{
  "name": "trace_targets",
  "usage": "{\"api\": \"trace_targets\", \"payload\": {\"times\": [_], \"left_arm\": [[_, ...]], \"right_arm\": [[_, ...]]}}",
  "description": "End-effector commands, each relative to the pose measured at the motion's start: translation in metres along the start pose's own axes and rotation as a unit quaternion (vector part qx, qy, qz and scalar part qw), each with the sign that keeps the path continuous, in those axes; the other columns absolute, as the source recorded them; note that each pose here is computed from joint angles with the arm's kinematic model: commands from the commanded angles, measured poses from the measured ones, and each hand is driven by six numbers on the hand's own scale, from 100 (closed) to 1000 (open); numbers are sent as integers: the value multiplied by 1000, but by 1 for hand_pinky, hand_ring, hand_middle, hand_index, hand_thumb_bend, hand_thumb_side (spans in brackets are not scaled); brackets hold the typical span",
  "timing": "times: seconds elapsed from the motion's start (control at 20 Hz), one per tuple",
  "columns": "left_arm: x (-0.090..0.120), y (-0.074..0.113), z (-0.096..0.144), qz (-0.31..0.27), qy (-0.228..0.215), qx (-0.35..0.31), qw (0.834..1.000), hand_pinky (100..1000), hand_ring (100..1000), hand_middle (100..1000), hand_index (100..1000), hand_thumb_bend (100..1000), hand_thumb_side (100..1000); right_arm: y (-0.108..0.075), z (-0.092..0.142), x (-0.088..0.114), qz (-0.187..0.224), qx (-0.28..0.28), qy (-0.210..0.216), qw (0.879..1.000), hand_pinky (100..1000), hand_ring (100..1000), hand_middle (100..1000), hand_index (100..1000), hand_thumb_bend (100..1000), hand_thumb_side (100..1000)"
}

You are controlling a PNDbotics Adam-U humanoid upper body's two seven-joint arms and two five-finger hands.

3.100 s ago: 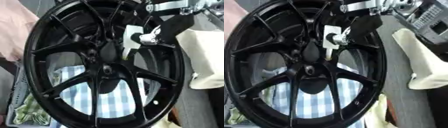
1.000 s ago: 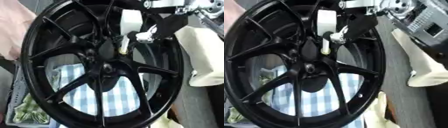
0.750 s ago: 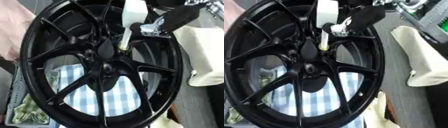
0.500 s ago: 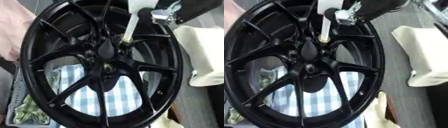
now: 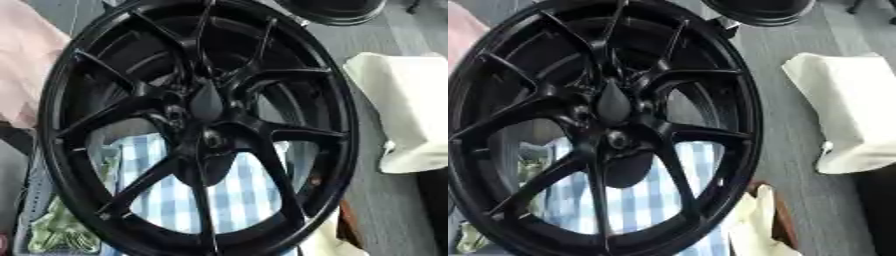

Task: Pull the pin out of the wheel hub.

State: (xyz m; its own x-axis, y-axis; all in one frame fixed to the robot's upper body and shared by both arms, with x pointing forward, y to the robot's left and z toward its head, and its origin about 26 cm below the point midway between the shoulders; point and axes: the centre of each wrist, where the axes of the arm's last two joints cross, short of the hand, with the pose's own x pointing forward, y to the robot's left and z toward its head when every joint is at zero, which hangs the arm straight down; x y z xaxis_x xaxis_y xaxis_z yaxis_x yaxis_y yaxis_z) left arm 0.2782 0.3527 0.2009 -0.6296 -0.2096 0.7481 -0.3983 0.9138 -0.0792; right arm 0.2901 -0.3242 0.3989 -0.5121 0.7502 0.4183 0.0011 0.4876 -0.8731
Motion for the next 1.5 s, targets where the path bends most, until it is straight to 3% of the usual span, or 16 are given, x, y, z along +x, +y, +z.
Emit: {"api": "trace_targets", "payload": {"times": [0.05, 0.45, 0.55, 0.65, 0.8, 0.9, 1.05, 1.2, 1.3, 1.5], "left_arm": [[9, 5, -4, -11, -20, 3, 1000, 758, 758, 664, 727, 195, 772], [7, 9, -2, -18, -20, 14, 1000, 757, 757, 664, 727, 194, 765], [7, 9, -1, -19, -19, 16, 1000, 757, 757, 663, 728, 194, 763], [6, 9, -1, -19, -18, 17, 1000, 757, 757, 664, 728, 194, 764], [6, 9, 0, -17, -15, 18, 1000, 756, 758, 664, 728, 194, 764], [5, 9, 1, -17, -13, 19, 1000, 756, 758, 664, 728, 195, 763], [5, 9, 2, -16, -12, 20, 1000, 756, 758, 664, 729, 195, 762], [4, 9, 2, -15, -10, 20, 1000, 755, 758, 664, 728, 196, 762], [4, 9, 2, -15, -10, 19, 1000, 755, 758, 664, 728, 196, 763], [4, 9, 3, -15, -9, 18, 1000, 755, 758, 664, 728, 196, 764]], "right_arm": [[-33, 24, -16, 22, -76, 39, 996, 734, 734, 346, 529, 100, 419], [-16, 64, -85, 31, -139, 121, 982, 762, 762, 419, 594, 100, 372], [-5, 75, -101, 38, -142, 145, 979, 775, 774, 455, 630, 100, 247], [7, 85, -116, 41, -141, 168, 975, 798, 802, 549, 699, 100, 221], [24, 98, -134, 47, -130, 201, 970, 830, 856, 724, 812, 100, 100], [34, 106, -145, 42, -119, 223, 967, 852, 891, 802, 842, 145, 100], [40, 116, -157, 39, -122, 257, 958, 859, 901, 808, 834, 172, 178], [43, 121, -161, 33, -141, 275, 951, 856, 891, 784, 819, 140, 144], [42, 120, -159, 27, -159, 265, 951, 855, 882, 766, 821, 100, 100], [38, 113, -148, 13, -197, 224, 954, 848, 863, 731, 826, 100, 100]]}}
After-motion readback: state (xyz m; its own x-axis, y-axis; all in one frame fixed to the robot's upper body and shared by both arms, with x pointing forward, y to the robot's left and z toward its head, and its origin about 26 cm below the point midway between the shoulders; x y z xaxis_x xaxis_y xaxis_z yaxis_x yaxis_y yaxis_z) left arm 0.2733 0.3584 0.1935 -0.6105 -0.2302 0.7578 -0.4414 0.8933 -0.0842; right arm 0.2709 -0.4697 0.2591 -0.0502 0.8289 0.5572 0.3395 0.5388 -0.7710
